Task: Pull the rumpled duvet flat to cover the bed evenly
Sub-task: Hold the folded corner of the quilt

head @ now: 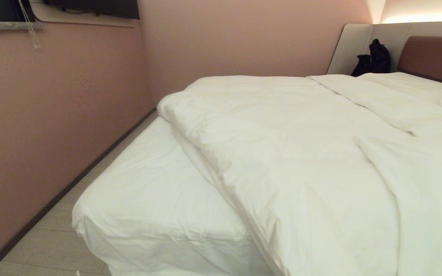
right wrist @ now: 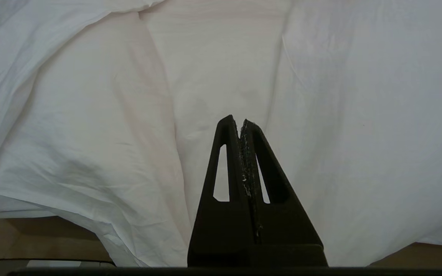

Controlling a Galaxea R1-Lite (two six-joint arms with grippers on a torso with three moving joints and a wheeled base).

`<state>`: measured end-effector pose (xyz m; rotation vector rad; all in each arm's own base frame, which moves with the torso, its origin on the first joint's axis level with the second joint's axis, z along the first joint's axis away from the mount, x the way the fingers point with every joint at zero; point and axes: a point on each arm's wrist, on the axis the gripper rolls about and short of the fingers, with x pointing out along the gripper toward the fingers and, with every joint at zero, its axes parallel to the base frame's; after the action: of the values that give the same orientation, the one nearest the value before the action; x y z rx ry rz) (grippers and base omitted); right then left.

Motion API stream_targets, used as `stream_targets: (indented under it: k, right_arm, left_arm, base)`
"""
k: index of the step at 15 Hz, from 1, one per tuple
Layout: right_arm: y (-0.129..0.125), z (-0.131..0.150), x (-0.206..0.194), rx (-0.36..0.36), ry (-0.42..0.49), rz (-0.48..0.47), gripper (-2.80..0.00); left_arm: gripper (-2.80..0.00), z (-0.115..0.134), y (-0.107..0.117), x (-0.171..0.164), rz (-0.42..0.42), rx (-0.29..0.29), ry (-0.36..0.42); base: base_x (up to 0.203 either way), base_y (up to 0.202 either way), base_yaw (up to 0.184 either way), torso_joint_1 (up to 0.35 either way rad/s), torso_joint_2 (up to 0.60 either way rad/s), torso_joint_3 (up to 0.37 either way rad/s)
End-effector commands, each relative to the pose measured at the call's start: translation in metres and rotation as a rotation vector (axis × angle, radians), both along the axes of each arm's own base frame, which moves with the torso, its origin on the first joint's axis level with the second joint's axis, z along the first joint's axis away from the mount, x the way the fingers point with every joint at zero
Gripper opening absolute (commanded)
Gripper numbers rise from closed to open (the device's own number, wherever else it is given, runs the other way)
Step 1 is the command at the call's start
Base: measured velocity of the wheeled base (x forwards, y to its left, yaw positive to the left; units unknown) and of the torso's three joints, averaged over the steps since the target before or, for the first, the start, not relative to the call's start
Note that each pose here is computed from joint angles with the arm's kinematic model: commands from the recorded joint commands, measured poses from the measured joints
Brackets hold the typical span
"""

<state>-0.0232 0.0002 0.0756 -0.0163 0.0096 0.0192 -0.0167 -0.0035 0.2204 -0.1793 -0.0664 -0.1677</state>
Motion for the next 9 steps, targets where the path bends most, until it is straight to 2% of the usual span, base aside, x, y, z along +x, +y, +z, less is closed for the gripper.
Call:
stream_targets:
  k: [1, 5, 7, 9]
  right_arm:
    - [0.0, 0.0, 0.0, 0.0, 0.001, 0.001, -2.8]
    - [0.0, 0.0, 0.0, 0.0, 0.001, 0.001, -2.8]
    - [0.0, 0.0, 0.0, 0.0, 0.001, 0.001, -2.8]
    - [0.0, 0.0, 0.0, 0.0, 0.001, 0.001, -2.8]
  left_arm:
    - [-2.8, 0.035, -0.001, 0.049, -0.031, -0.051, 0.129]
    - [-2.8, 0.109, -0.004, 0.127, -0.153, -0.265, 0.175]
    - [-2.8, 0.13, -0.005, 0.171, -0.228, -0.383, 0.227]
    - [-2.8, 0.139, -0.007, 0.22, -0.286, -0.494, 0.299]
  base:
    - [0.0, 0.0, 0.0, 0.0, 0.0, 0.0]
    - [0.0, 0.0, 0.0, 0.0, 0.0, 0.0]
    - [0.0, 0.0, 0.0, 0.0, 0.0, 0.0]
    - [0.0, 0.0, 0.0, 0.0, 0.0, 0.0]
